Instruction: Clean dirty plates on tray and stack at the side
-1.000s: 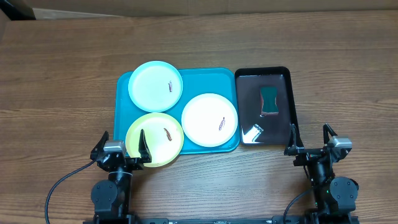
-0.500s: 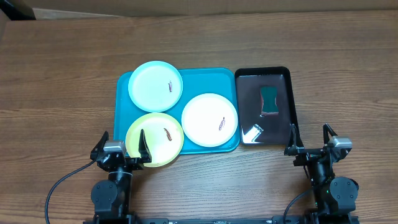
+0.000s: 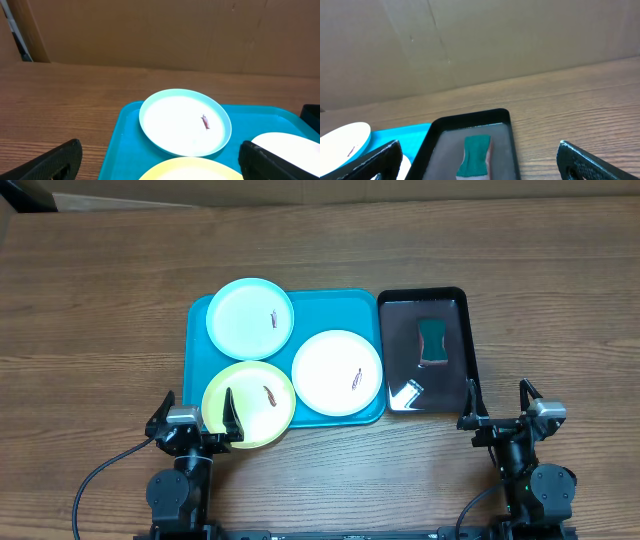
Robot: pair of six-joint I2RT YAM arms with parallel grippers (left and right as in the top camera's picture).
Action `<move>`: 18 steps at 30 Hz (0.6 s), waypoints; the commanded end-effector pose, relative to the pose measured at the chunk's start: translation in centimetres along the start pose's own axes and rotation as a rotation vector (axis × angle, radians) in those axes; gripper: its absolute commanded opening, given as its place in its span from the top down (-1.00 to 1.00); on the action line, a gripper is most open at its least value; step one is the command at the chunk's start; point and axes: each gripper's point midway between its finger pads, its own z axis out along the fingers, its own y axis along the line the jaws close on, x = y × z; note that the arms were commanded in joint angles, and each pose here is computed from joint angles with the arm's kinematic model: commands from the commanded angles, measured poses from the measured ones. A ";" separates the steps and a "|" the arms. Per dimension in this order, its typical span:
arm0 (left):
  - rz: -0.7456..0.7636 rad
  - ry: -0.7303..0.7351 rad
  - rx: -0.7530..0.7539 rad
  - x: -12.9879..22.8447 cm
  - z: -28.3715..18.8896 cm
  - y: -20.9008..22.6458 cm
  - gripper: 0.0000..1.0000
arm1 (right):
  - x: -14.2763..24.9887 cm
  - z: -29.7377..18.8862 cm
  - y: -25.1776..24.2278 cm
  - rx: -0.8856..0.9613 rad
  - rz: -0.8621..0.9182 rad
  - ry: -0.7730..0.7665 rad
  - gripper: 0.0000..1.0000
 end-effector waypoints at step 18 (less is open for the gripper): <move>0.008 -0.020 0.267 -1.2 -0.9 -4.6 -0.99 | 0.2 0.0 -0.2 0.006 -0.006 -0.005 -1.00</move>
